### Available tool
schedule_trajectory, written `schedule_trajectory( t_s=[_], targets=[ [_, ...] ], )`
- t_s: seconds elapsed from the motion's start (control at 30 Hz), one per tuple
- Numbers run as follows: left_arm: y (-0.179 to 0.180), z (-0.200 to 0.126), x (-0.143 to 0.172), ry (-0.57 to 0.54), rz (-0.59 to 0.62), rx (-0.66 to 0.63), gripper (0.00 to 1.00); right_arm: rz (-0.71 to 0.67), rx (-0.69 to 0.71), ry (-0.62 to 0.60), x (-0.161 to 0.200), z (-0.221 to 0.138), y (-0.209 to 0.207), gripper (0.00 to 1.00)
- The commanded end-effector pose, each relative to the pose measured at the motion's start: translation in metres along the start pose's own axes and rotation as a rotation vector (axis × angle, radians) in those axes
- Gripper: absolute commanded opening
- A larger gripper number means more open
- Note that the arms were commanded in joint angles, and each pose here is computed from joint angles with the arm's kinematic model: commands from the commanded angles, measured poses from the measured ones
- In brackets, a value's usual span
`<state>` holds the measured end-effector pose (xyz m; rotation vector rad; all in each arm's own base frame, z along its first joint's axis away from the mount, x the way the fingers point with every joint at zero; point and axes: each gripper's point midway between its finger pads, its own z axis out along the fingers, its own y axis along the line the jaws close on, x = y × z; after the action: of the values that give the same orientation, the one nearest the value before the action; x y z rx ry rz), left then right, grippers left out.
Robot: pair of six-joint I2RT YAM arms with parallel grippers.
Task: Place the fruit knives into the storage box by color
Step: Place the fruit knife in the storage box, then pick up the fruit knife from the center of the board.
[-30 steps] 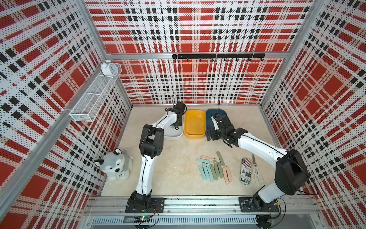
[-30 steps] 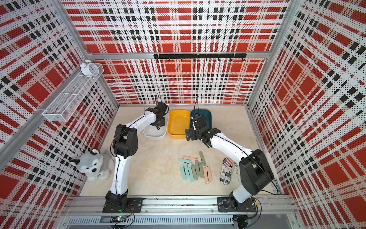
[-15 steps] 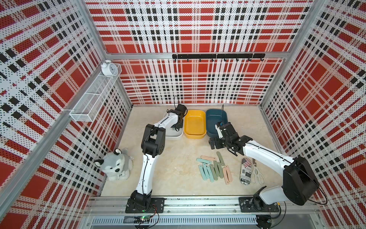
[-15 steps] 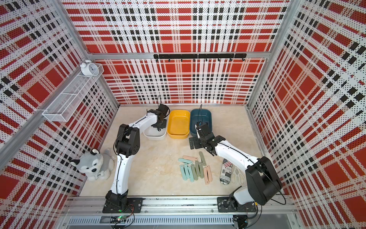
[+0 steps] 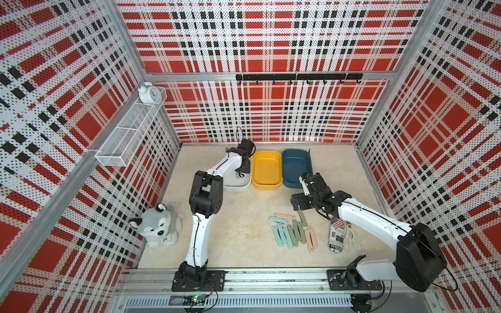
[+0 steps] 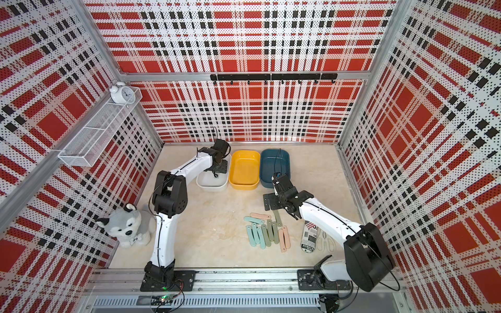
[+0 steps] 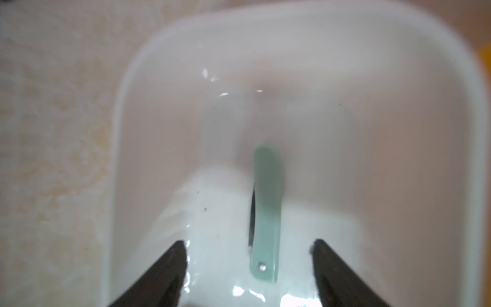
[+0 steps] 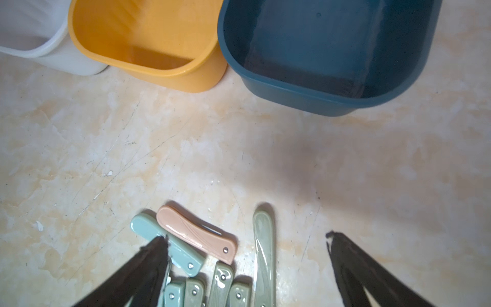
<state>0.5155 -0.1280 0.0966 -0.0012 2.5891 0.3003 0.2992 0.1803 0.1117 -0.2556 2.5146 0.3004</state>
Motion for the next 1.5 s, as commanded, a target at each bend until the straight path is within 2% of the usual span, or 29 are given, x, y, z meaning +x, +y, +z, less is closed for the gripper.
schedule_trajectory(
  t_s=[0.0,0.07,0.23,0.4,0.63,1.03,1.3,1.47],
  targets=[
    [-0.018,-0.099,-0.024,-0.179,-0.018,0.108,0.93,0.062,0.001,0.042,0.021,-0.005,-0.004,0.91],
    [-0.035,-0.123,-0.012,-0.204,0.016,0.156,0.99,0.07,0.004,0.059,0.033,0.0,-0.007,0.83],
    [-0.07,-0.151,0.03,-0.193,0.048,0.288,0.98,0.063,0.046,0.141,0.057,0.02,-0.016,0.65],
    [-0.086,-0.175,0.055,-0.218,0.065,0.372,0.98,0.048,0.044,0.201,0.067,0.038,-0.014,0.57],
    [-0.085,-0.184,0.057,-0.279,0.092,0.32,0.98,0.017,0.139,0.229,0.068,0.051,-0.028,0.49],
    [-0.105,-0.175,0.062,-0.294,0.156,0.269,0.98,0.032,0.134,0.236,0.067,0.06,-0.023,0.41],
    [-0.103,-0.176,0.056,-0.302,0.14,0.266,0.99,0.054,0.144,0.268,0.083,0.067,-0.027,0.2],
    [-0.101,-0.176,0.052,-0.299,0.109,0.278,0.98,0.048,0.16,0.248,0.073,0.064,-0.028,0.15]
  ],
)
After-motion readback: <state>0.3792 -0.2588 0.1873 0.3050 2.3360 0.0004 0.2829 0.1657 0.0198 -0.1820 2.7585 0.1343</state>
